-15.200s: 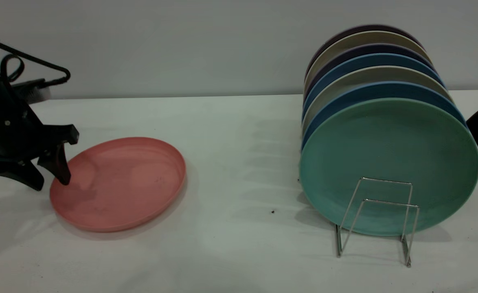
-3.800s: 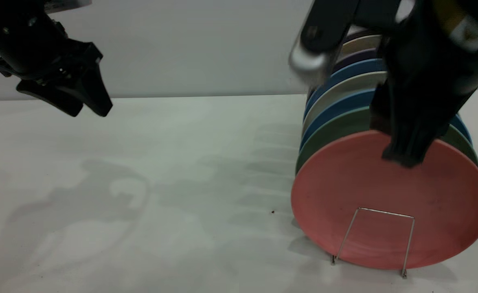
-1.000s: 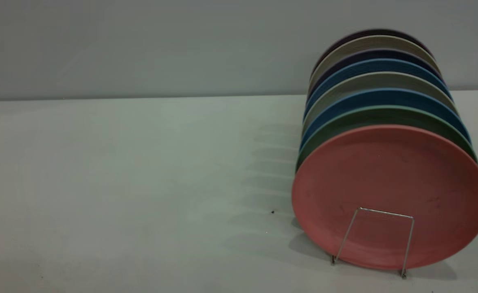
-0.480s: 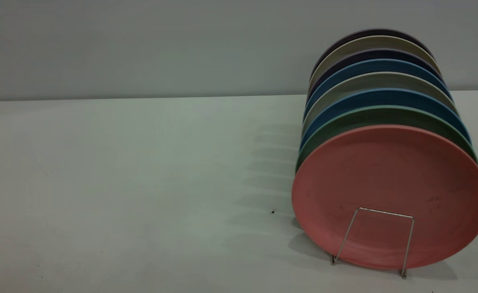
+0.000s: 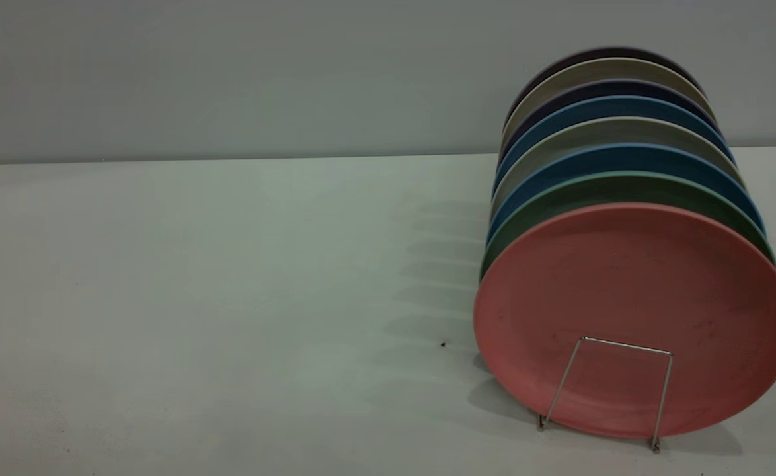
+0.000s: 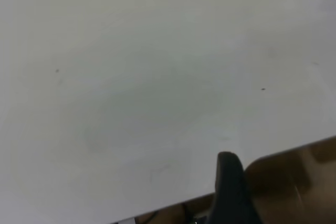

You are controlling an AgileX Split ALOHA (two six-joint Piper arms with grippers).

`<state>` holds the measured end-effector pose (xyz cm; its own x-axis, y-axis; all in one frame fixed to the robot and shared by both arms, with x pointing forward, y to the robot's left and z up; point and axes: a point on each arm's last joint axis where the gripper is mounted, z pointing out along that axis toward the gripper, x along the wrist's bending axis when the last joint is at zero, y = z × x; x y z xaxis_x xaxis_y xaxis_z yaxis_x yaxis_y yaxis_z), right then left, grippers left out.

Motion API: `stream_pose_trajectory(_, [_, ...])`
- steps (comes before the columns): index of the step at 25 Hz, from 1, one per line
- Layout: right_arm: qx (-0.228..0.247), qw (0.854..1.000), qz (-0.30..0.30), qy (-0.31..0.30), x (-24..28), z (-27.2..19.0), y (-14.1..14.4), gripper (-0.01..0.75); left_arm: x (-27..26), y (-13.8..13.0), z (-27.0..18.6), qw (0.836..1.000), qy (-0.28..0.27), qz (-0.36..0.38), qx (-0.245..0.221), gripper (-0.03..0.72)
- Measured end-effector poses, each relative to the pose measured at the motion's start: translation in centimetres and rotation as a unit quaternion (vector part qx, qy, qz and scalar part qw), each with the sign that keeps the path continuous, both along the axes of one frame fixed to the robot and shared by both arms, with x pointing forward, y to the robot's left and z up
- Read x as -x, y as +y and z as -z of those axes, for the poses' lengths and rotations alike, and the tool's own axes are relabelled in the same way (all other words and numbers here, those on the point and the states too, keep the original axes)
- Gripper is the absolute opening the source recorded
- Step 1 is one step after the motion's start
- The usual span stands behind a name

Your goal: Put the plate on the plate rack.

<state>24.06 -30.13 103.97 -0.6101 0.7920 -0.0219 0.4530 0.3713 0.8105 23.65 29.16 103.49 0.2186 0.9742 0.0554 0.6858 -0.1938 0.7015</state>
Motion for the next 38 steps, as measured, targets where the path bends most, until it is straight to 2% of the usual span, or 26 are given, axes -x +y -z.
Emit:
stream_pose_trajectory(22, [0.001, 1.0, 0.002, 0.001, 0.0, 0.1, 0.0, 0.279, 0.0, 0.1, 0.0, 1.0, -0.002, -0.006, 0.001, 0.53])
stream_pose_trajectory(25, [0.0, 1.0, 0.007, 0.0, 0.0, 0.1, 0.0, 0.279, 0.4, 0.1, 0.0, 1.0, -0.017, -0.006, 0.001, 0.53])
stream_pose_trajectory(27, [-0.001, 0.999, 0.033, 0.001, 0.0, 0.1, 0.0, 0.279, 1.0, 0.1, 0.0, 0.999, -0.04, -0.006, 0.001, 0.53])
stream_pose_trajectory(31, [0.0, 0.992, 0.127, 0.001, 0.0, 0.1, 0.0, 0.279, 1.6, 0.1, 0.1, 0.998, -0.059, -0.006, 0.002, 0.53])
stream_pose_trajectory(38, [0.0, 0.957, 0.291, 0.0, 0.1, 0.1, -0.1, 0.279, 1.6, 0.1, 0.1, 0.998, -0.059, -0.006, 0.002, 0.53])
